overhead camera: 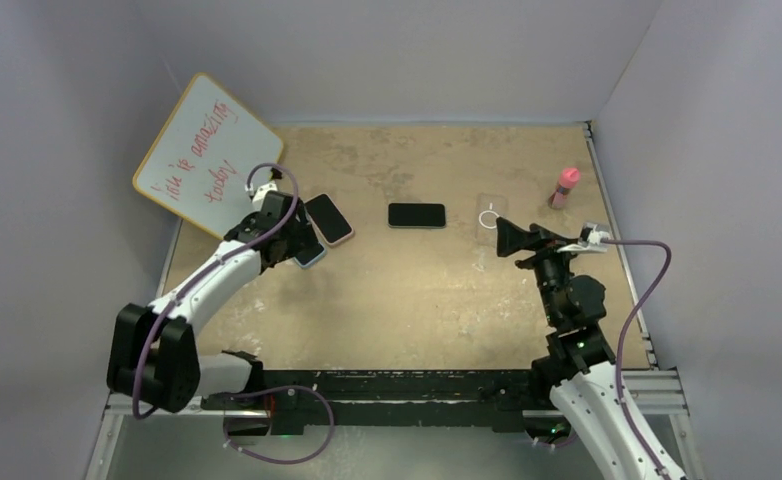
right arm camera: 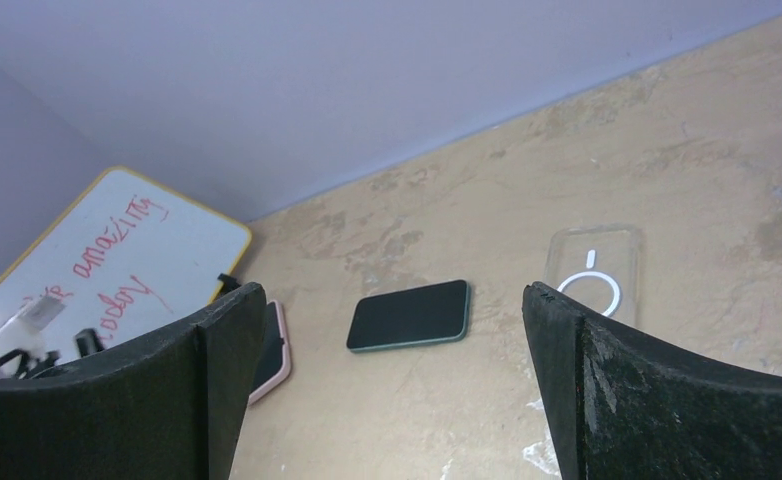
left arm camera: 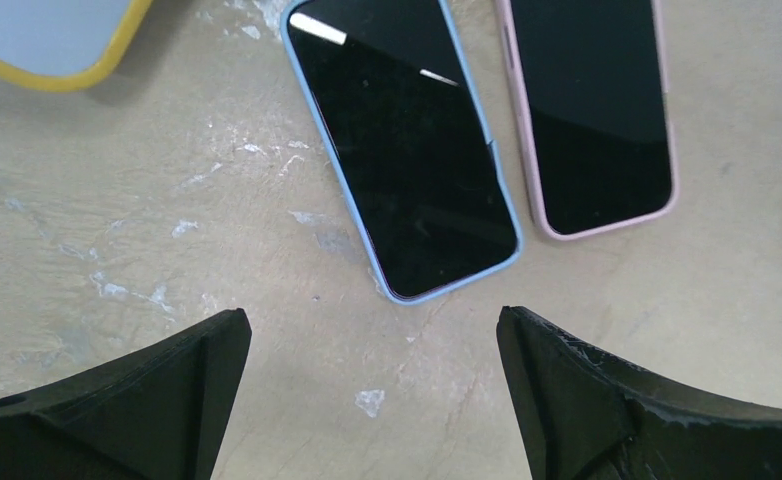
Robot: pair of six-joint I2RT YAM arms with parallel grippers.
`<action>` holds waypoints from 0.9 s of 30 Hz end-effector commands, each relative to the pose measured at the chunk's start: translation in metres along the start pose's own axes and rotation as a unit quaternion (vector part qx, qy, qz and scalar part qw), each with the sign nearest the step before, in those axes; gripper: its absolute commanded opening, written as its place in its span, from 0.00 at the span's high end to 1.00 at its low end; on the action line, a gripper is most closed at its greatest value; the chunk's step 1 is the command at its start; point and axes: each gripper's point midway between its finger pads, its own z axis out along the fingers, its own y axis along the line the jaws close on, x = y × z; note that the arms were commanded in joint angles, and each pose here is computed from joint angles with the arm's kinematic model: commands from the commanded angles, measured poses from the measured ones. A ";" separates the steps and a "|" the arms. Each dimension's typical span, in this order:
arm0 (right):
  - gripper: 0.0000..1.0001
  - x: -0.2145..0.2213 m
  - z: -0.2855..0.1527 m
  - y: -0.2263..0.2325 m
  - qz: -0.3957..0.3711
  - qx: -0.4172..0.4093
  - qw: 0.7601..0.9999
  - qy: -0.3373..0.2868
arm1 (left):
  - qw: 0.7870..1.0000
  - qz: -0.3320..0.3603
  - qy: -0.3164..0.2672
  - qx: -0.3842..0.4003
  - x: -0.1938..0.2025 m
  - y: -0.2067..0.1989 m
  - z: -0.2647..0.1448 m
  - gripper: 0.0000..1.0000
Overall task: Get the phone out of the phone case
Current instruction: Pick up the phone at the center of the board.
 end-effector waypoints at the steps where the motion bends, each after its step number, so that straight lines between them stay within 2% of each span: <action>1: 0.01 0.010 -0.006 -0.003 0.002 0.009 1.000 0.000 | 0.999 -0.034 -0.014 -0.026 -0.020 -0.008 0.014 0.00; 17: 0.01 0.033 -0.007 -0.007 0.000 0.026 1.000 -0.002 | 0.993 -0.066 -0.025 -0.092 -0.039 -0.021 0.065 0.00; 27: 0.01 0.035 -0.007 -0.004 -0.001 0.021 1.000 -0.003 | 0.989 -0.093 0.003 -0.112 -0.026 -0.019 0.094 0.00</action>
